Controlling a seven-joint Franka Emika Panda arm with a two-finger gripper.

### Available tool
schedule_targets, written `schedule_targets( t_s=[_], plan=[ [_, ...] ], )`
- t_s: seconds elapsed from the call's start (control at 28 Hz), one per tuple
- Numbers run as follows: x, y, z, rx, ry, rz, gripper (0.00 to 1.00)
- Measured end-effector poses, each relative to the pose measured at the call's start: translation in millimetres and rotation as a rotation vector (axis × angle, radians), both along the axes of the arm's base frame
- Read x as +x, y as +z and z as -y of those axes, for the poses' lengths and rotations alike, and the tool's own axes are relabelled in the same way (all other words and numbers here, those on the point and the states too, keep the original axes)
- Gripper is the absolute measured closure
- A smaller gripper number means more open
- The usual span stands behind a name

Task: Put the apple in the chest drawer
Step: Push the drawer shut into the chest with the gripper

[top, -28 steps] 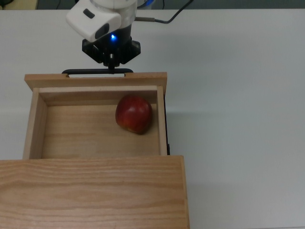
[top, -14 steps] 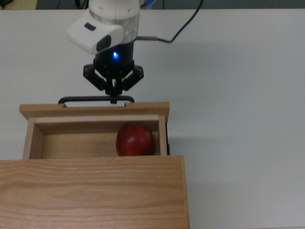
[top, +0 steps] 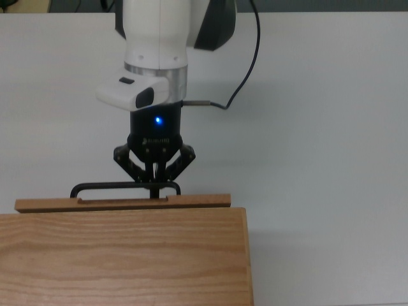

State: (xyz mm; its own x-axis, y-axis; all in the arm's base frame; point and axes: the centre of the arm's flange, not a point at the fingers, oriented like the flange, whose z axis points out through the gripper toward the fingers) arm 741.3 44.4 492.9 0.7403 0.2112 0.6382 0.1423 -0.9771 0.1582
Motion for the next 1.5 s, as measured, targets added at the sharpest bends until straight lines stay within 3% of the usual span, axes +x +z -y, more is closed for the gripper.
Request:
schedule_targets(
  t_s=[0.18,1.07,1.29,1.5],
  plan=[
    [11.6,-27.0,0.0,-0.001,0.028,0.078,0.99],
    [19.0,-52.7,-3.1,0.000,0.040,0.072,0.99],
    [17.8,-37.5,-4.6,-0.003,0.038,0.072,0.99],
    [1.1,8.7,-10.8,-0.035,0.008,-0.077,0.99]
  ],
)
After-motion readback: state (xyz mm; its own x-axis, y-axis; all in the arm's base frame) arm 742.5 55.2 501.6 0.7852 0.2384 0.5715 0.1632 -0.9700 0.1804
